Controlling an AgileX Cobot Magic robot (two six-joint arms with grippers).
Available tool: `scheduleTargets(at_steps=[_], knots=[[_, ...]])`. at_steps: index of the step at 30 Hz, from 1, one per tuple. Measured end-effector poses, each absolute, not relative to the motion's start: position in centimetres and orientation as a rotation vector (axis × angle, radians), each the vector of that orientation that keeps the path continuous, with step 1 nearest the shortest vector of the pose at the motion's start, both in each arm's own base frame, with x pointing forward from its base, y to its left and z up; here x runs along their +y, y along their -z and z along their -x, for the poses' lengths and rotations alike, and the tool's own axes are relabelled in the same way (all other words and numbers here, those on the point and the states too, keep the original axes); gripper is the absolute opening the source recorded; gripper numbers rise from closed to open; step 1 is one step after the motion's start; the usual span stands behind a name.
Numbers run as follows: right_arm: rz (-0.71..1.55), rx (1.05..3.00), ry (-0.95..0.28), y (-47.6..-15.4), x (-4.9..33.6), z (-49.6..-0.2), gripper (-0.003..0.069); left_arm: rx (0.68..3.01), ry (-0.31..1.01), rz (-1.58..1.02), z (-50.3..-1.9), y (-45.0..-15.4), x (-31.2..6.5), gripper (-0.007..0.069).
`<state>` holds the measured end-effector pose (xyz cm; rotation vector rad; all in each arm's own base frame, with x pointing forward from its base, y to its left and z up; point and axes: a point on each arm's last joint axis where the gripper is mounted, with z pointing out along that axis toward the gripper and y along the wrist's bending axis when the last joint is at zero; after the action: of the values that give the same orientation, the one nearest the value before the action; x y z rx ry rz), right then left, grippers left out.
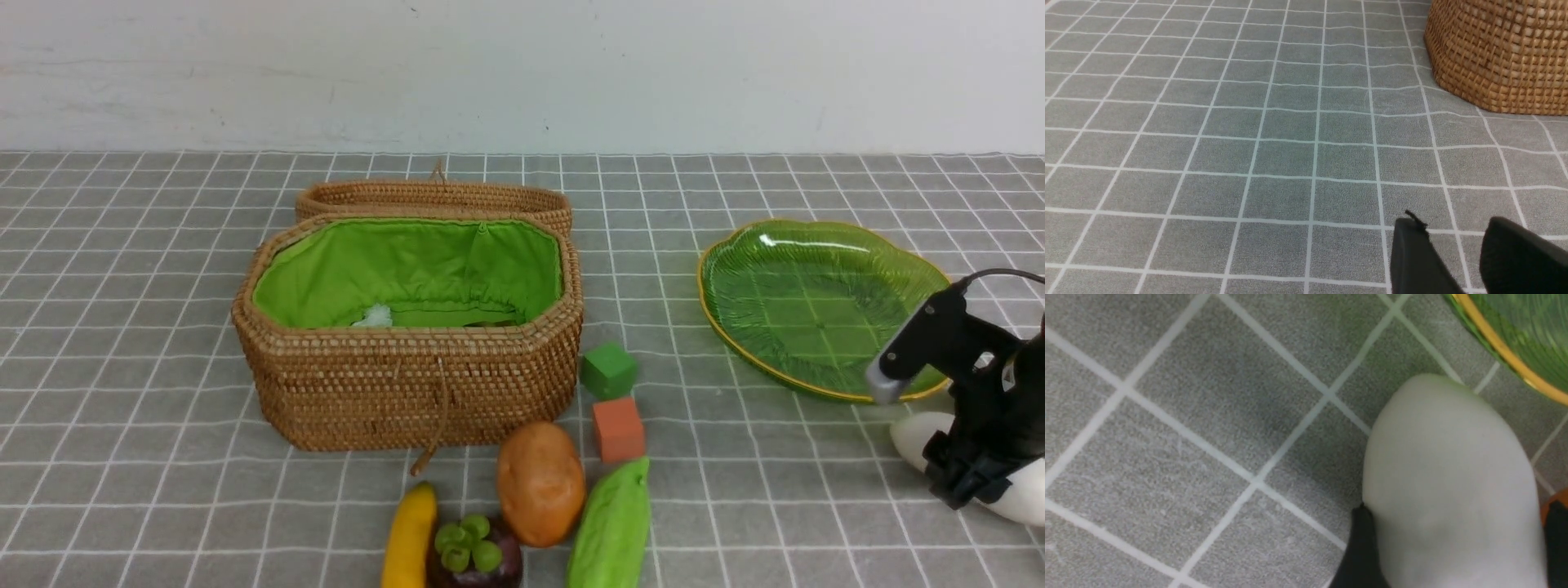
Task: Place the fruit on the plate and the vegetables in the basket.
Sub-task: Take a daikon with your right arm and place it on the basket on the left.
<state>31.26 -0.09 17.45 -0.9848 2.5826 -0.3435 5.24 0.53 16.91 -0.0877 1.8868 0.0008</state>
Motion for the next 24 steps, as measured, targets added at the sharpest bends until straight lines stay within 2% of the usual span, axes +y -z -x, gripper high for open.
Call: scheduleTargets(at_steps=[6, 7, 8, 9, 10, 11, 13, 15, 16, 18, 22, 24], knots=[[0.926, 2.659, 0.289, -18.5, 0.0, -30.0, 0.0512, 1.887, -0.001, 0.088, -5.2, -16.9, 0.5, 0.0239], [0.898, 2.660, 0.274, -19.2, 0.1, -29.6, 0.0480, 1.887, -0.001, 0.088, -5.2, -16.9, 0.5, 0.0239], [0.875, 2.646, 0.267, -20.0, 0.1, -29.4, 0.0426, 1.887, -0.001, 0.088, -5.2, -16.9, 0.5, 0.0239], [0.848, 2.626, 0.259, -20.9, 0.2, -29.3, 0.0322, 1.887, -0.001, 0.088, -5.2, -16.9, 0.5, 0.0239], [0.830, 2.609, 0.256, -21.7, 0.3, -29.2, 0.0270, 1.887, -0.001, 0.088, -5.2, -16.9, 0.5, 0.0239], [0.763, 2.556, 0.223, -23.8, 0.6, -29.2, 0.0102, 1.887, -0.001, 0.088, -5.2, -16.9, 0.5, 0.0239], [0.680, 2.461, 0.161, -27.4, 1.4, -29.2, 0.0007, 1.887, -0.001, 0.088, -5.2, -16.9, 0.5, 0.0239], [0.638, 2.355, 0.048, -30.9, 2.9, -29.2, -0.0016, 1.887, -0.001, 0.088, -5.2, -16.9, 0.5, 0.0239], [0.639, 2.345, 0.037, -31.2, 3.1, -29.2, -0.0016, 1.887, -0.001, 0.088, -5.2, -16.9, 0.5, 0.0239], [0.682, 2.220, -0.098, -34.6, 5.4, -29.2, -0.0019, 1.887, -0.001, 0.088, -5.2, -16.9, 0.5, 0.0239], [0.735, 2.151, -0.201, -36.6, 7.3, -28.9, -0.0016, 1.887, -0.001, 0.088, -5.2, -16.9, 0.5, 0.0239], [0.752, 2.212, -0.205, -36.3, 7.3, -28.5, -0.0005, 1.887, -0.001, 0.088, -5.2, -16.9, 0.5, 0.0239]])
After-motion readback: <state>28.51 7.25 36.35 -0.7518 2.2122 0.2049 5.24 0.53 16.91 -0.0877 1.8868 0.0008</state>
